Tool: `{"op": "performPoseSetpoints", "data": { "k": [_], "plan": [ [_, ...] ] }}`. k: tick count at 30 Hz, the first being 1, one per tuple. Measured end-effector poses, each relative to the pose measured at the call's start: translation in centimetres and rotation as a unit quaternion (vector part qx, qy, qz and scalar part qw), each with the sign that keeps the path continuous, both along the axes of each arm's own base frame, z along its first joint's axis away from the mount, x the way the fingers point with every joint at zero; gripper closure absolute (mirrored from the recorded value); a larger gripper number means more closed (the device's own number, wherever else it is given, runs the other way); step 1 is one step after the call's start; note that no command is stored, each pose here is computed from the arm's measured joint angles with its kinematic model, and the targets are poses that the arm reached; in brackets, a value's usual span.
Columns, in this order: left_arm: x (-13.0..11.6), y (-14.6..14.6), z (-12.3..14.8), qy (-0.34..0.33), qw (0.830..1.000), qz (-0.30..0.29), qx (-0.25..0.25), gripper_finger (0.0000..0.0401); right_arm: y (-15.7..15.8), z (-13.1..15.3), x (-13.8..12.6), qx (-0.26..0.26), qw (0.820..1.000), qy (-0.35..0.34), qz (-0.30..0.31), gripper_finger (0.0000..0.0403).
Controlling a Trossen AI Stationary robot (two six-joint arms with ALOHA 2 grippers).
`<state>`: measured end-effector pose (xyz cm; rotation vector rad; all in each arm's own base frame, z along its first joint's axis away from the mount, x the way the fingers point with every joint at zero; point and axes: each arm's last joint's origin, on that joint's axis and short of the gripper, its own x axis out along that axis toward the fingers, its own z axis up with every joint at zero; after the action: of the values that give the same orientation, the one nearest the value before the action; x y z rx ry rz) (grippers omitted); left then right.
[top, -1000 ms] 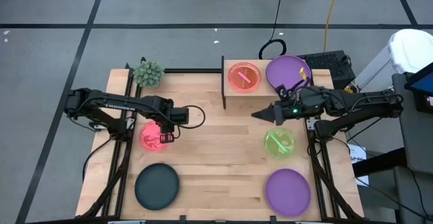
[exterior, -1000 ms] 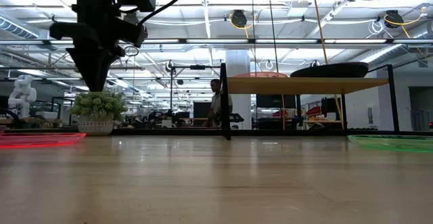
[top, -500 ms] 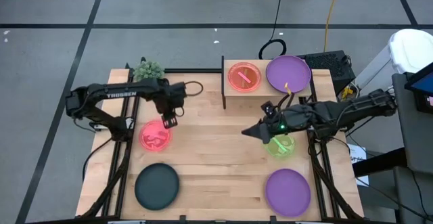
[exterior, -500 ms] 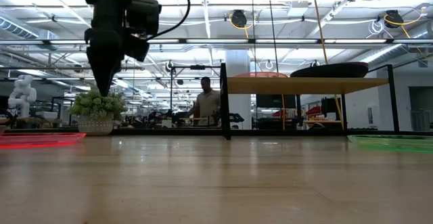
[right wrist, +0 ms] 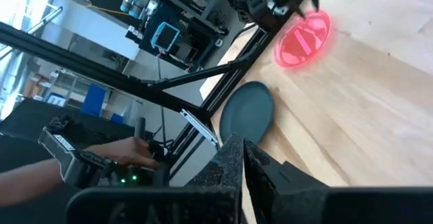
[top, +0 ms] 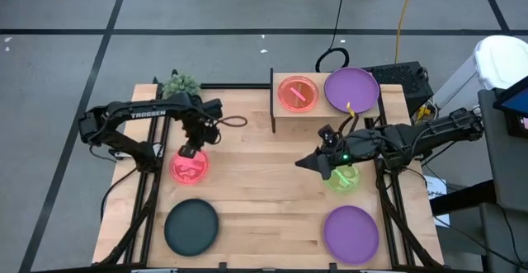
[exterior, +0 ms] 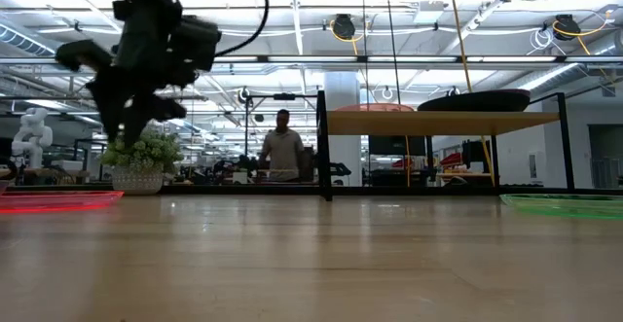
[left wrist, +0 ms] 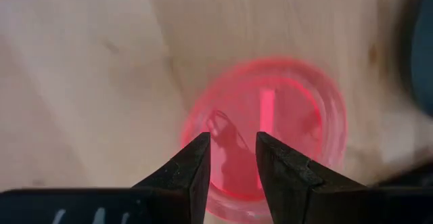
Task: Place and stack plates onto a shelf
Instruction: Stack the pink plate on the pink plate on the shelf
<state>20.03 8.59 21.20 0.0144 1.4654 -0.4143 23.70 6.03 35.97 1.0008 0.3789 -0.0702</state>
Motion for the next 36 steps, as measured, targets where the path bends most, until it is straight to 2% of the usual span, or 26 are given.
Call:
{"op": "performPoseSetpoints", "data": {
  "k": [4,7,15,18,26,36],
  "plan": [
    [-0.9,-0.5,-1.9,0.019,1.000,-0.021,-0.009,0.0279,0.0,0.0,0.0,-0.012,1.000,-0.001,0.005,0.0403],
    [-1.0,-0.8,-2.5,0.021,0.999,-0.035,0.004,0.0279,0.0,0.0,0.0,-0.016,1.000,-0.002,0.007,0.0403],
    [0.2,-0.6,-2.6,-0.035,0.993,-0.100,0.056,0.0279,-0.1,0.0,0.0,-0.035,0.999,-0.002,0.013,0.0403],
    [0.5,-0.5,-2.8,-0.056,0.990,-0.108,0.067,0.0279,-0.1,-0.1,0.0,-0.033,0.999,0.001,0.012,0.0403],
    [-0.5,-0.9,-4.8,-0.045,0.991,-0.113,0.061,0.0279,-0.1,-0.1,0.0,-0.023,1.000,0.002,0.009,0.0403],
    [-0.7,-1.0,-6.4,-0.067,0.989,-0.108,0.073,0.0279,-0.1,-0.1,0.0,-0.011,1.000,0.004,0.004,0.0403]
  ]
}}
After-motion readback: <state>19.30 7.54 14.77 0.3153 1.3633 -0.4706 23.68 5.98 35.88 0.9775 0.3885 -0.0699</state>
